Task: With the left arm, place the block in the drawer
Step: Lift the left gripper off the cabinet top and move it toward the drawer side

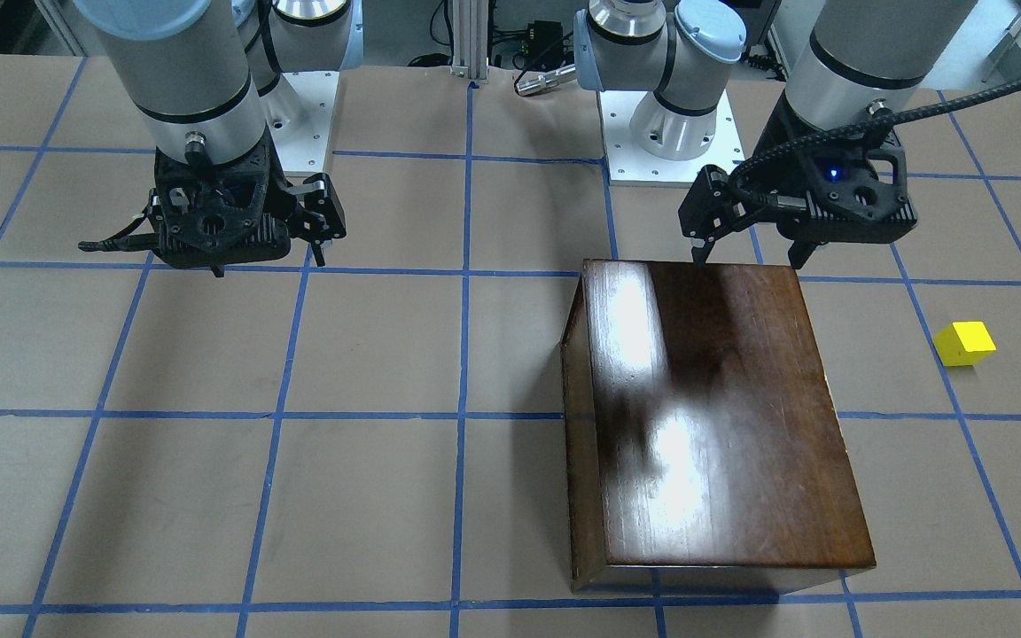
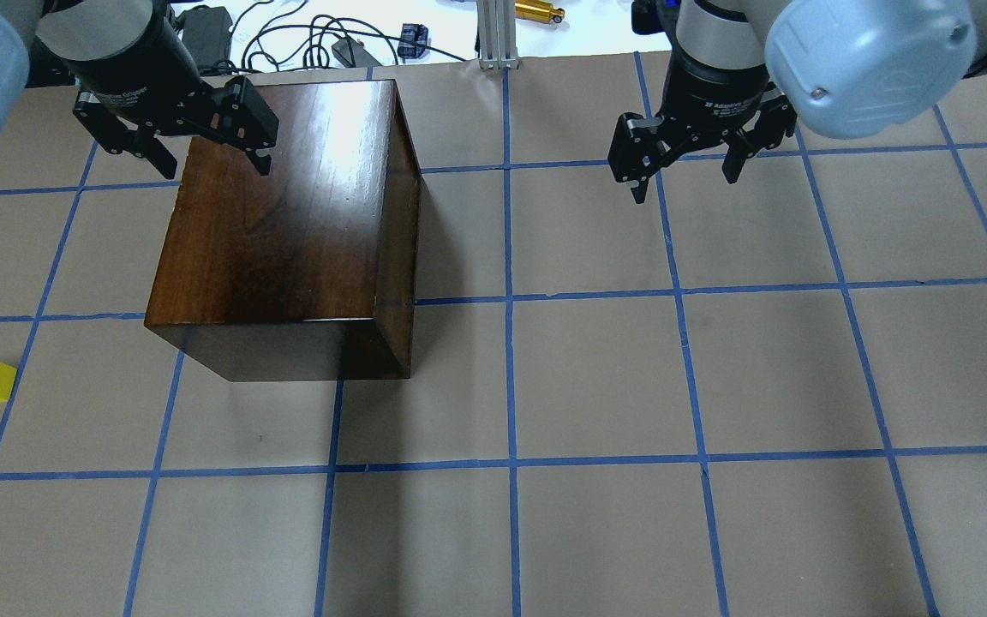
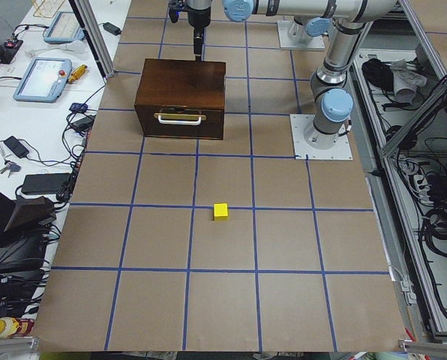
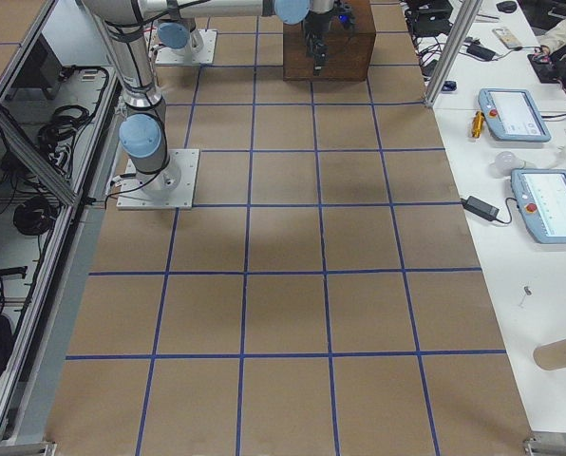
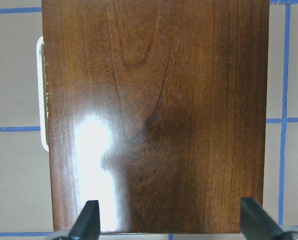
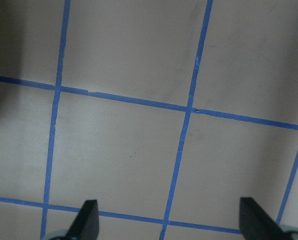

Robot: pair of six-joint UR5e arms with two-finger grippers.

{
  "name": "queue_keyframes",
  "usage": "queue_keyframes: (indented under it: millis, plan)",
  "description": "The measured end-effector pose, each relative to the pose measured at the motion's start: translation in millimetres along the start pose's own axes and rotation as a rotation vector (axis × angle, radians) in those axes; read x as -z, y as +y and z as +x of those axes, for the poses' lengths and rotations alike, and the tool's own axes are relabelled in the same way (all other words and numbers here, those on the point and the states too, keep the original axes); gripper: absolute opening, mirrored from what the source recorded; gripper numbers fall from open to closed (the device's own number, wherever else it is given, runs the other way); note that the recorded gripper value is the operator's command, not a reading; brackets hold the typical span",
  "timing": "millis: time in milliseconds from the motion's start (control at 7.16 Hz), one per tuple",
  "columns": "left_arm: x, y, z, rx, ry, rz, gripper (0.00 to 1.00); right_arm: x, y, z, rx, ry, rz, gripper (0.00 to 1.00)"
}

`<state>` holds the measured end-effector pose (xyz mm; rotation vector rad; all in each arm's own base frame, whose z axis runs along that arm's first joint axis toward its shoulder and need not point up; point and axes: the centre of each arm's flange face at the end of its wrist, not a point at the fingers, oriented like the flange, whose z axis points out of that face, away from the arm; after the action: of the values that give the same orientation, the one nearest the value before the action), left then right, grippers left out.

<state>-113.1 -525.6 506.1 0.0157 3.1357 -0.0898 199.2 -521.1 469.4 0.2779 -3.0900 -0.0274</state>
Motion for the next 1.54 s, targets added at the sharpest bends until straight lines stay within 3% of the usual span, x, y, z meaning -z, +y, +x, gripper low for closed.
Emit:
queue_keyframes:
  millis: [1257, 1536]
  plan:
    - [-0.6, -0.6, -5.5, -0.003, -0.008, -0.006, 1.00, 0.2, 0.1, 0.0, 0.000, 0.000, 0.000, 1.00]
    - [-4.5, -5.3, -33.4, -0.012, -0.012, -0.023, 1.00, 0.0, 0.0, 0.0, 0.000, 0.000, 0.000, 1.00]
